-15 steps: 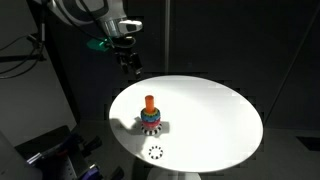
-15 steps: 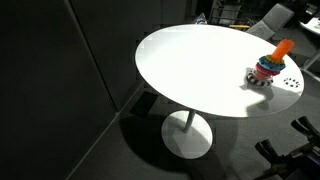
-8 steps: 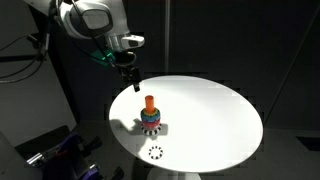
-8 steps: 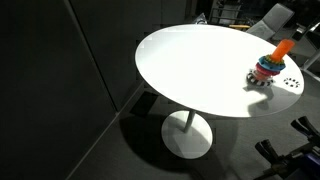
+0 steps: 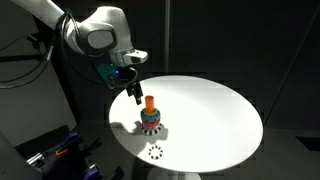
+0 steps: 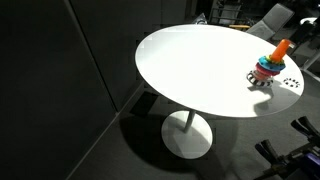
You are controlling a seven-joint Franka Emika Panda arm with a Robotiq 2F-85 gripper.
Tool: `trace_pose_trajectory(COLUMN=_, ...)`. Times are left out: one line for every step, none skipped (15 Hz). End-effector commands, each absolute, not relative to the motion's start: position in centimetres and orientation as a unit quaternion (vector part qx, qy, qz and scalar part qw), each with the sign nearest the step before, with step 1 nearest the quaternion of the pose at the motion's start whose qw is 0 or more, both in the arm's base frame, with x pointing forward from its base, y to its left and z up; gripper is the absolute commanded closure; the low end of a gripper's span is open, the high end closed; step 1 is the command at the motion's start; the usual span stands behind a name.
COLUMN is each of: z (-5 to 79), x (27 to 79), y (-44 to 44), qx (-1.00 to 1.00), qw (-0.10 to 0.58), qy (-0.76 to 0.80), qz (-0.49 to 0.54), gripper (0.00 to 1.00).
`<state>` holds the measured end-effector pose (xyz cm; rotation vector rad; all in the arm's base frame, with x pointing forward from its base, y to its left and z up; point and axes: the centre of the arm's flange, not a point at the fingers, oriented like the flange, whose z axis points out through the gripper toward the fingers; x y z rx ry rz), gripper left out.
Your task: Pick up the black and white ring from the table and put it on the stack of rings
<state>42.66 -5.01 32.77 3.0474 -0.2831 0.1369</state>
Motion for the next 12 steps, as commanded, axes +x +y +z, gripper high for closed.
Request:
trace_pose_trajectory(z=30.8, x=43.5, y=-6.0, qx=0.992, qw=0.039, qy=-0.104, qz=0.058, gripper=0.0)
trace_pose_trajectory(z=30.3, x=43.7, y=-6.2, qx=0.992, qw=0.039, qy=-0.105, qz=0.062, gripper=0.0)
trace_pose_trajectory(z=30.0, x=43.9, y=-6.4, qx=0.991, qw=0.038, qy=-0.107, qz=0.064, gripper=0.0)
trace_pose_trajectory(z=29.6, x=44.0, y=-6.6, qx=0.991, qw=0.038, qy=-0.108, qz=0.067, gripper=0.0)
trace_pose_trajectory(z=29.2, x=44.1, y=-6.8, qx=0.991, qw=0.036, qy=-0.108, qz=0.072, gripper=0.0)
trace_pose_trajectory(z=29.0, x=44.2, y=-6.9, qx=0.99, qw=0.036, qy=-0.111, qz=0.077, gripper=0.0)
trace_pose_trajectory(z=28.7, x=44.3, y=-7.1, qx=0.99, qw=0.035, qy=-0.111, qz=0.082, gripper=0.0)
trace_pose_trajectory(z=28.6, x=44.4, y=-7.2, qx=0.989, qw=0.034, qy=-0.112, qz=0.088, gripper=0.0)
trace_pose_trajectory(z=28.4, x=44.5, y=-7.3, qx=0.989, qw=0.032, qy=-0.113, qz=0.093, gripper=0.0)
trace_pose_trajectory(z=28.3, x=44.6, y=-7.5, qx=0.988, qw=0.031, qy=-0.114, qz=0.098, gripper=0.0)
trace_pose_trajectory(z=28.2, x=44.7, y=-7.6, qx=0.988, qw=0.03, qy=-0.114, qz=0.101, gripper=0.0)
trace_pose_trajectory(z=28.0, x=44.7, y=-7.7, qx=0.987, qw=0.029, qy=-0.115, qz=0.104, gripper=0.0)
